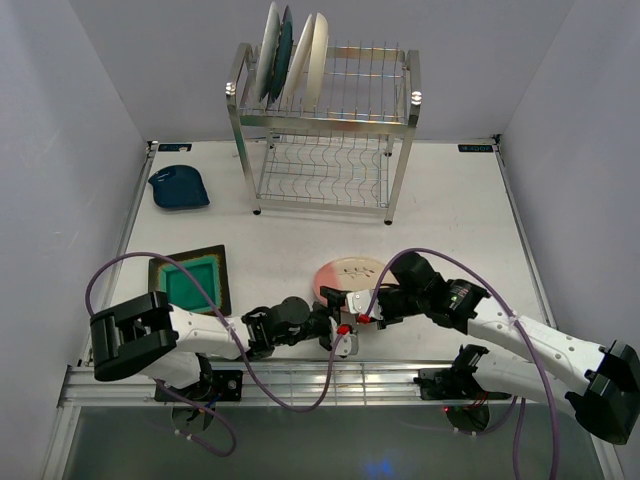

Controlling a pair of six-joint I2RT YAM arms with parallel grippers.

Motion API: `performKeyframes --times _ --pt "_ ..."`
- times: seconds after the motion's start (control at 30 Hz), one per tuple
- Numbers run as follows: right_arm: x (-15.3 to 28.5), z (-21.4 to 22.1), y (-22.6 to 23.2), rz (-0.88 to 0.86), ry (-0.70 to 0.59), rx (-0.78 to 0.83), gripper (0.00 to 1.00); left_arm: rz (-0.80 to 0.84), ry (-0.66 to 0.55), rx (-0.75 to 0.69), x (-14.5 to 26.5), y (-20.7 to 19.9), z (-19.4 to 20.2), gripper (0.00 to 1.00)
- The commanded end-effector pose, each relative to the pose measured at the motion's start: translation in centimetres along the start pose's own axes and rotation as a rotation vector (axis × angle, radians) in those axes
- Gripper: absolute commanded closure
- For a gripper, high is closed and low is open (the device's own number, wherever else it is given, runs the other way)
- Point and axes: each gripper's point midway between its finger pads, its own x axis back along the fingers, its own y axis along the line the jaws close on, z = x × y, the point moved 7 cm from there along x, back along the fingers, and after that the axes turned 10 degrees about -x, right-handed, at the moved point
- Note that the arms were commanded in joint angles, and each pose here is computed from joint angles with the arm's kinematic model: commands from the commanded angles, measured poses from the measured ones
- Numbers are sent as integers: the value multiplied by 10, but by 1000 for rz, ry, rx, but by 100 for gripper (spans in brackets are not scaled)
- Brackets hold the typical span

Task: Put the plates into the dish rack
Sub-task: Pick up the plate at the center of the board.

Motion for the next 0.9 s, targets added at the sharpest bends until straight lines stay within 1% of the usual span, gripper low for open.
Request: performKeyframes --times 0.0,0.07,0.13,0.23,0.4,0.53,0.57,0.67,0.7,0.77,0.8,0.87 --pt "12 -30 -14 44 -94 65 92 -60 87 -59 -4 9 2 5" --pt "13 -32 -15 39 -95 64 92 -78 119 -71 -3 9 5 6" --pt "15 -35 -14 29 -103 63 92 -99 146 -85 -4 11 6 9" --pt "16 -36 -14 30 -108 69 92 -125 154 -98 -6 13 5 14" --pt "16 -35 -12 28 -110 70 92 -170 146 -105 -2 17 5 16" --pt "15 -35 -13 25 -109 69 92 -179 159 -105 -3 18 5 24" --pt "15 -35 -13 25 -109 69 92 -178 161 -104 -3 18 6 34" --pt "16 -36 -13 25 -110 70 92 -173 174 -108 -5 16 8 50" --pt "16 -36 -13 27 -109 70 92 -175 180 -108 -6 16 8 58" --pt "16 -36 -13 27 -110 70 92 -175 190 -110 -7 15 9 67" --pt "16 -37 -14 28 -111 70 92 -176 189 -111 -8 16 9 77" --pt "17 -38 -14 31 -116 71 92 -178 194 -112 -9 15 8 87"
